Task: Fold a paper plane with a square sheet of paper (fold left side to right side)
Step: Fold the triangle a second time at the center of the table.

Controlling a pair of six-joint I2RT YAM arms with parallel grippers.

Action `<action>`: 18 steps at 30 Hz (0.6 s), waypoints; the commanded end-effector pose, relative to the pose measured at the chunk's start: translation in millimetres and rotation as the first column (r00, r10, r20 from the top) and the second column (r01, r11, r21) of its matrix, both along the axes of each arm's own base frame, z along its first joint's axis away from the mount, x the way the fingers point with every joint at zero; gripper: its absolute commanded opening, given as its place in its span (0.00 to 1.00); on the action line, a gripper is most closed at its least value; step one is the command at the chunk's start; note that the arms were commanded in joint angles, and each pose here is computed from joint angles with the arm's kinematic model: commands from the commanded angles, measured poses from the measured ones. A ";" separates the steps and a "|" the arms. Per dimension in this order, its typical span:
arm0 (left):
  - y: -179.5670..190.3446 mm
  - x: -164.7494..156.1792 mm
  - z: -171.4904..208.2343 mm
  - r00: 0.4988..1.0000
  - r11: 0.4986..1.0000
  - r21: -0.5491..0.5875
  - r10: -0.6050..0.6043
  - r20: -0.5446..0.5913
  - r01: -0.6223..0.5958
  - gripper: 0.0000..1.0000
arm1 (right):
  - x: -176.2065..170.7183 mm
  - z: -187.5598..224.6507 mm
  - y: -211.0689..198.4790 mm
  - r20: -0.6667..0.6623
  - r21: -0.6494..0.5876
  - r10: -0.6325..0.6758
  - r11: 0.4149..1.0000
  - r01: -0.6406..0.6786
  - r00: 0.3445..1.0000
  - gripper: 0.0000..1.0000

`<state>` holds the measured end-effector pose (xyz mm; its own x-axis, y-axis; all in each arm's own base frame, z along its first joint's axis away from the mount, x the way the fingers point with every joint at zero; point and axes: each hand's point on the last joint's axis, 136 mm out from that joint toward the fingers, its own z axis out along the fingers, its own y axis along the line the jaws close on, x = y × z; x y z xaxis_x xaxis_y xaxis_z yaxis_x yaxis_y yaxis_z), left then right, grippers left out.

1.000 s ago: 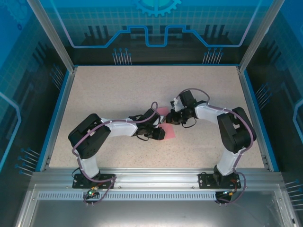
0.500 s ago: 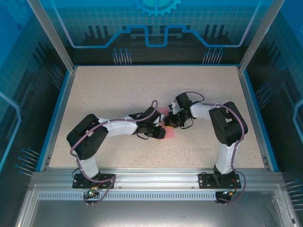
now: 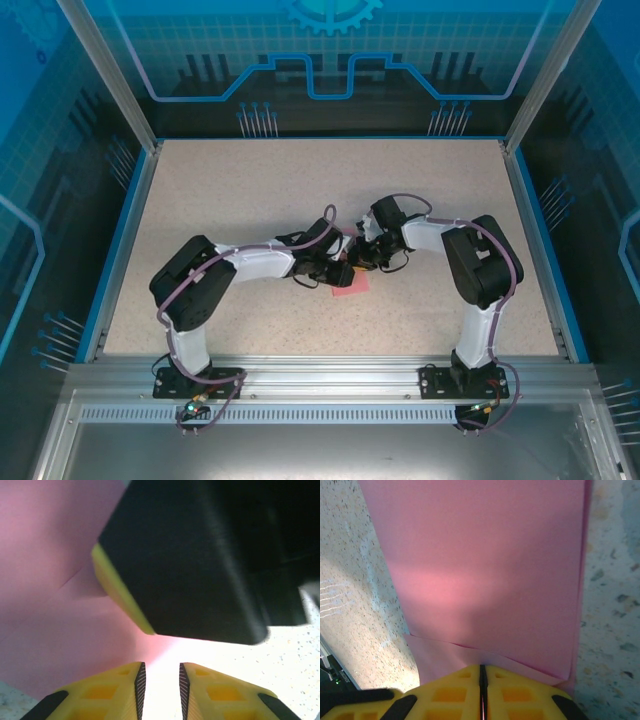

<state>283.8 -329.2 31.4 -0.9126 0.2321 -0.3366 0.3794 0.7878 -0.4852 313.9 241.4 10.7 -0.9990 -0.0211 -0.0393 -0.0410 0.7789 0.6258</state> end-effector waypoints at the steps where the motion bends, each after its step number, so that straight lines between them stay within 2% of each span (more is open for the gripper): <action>1: 1.7 -6.6 -11.0 0.999 1.000 0.000 -0.024 -0.031 0.024 0.28 | -10.1 -20.0 -14.3 -0.051 -0.085 -0.010 0.996 0.005 0.999 0.10; 18: 33.1 -58.9 -30.7 0.988 0.995 0.043 -0.079 -0.134 0.085 0.22 | -9.1 -21.2 -21.1 -0.054 -0.097 -0.020 0.995 0.015 0.998 0.10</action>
<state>262.7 -314.8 16.7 -0.9102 0.2596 -0.3227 0.3968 0.7697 -0.5001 313.6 241.0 10.5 -0.9989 -0.0236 -0.0394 -0.0431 0.7795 0.6250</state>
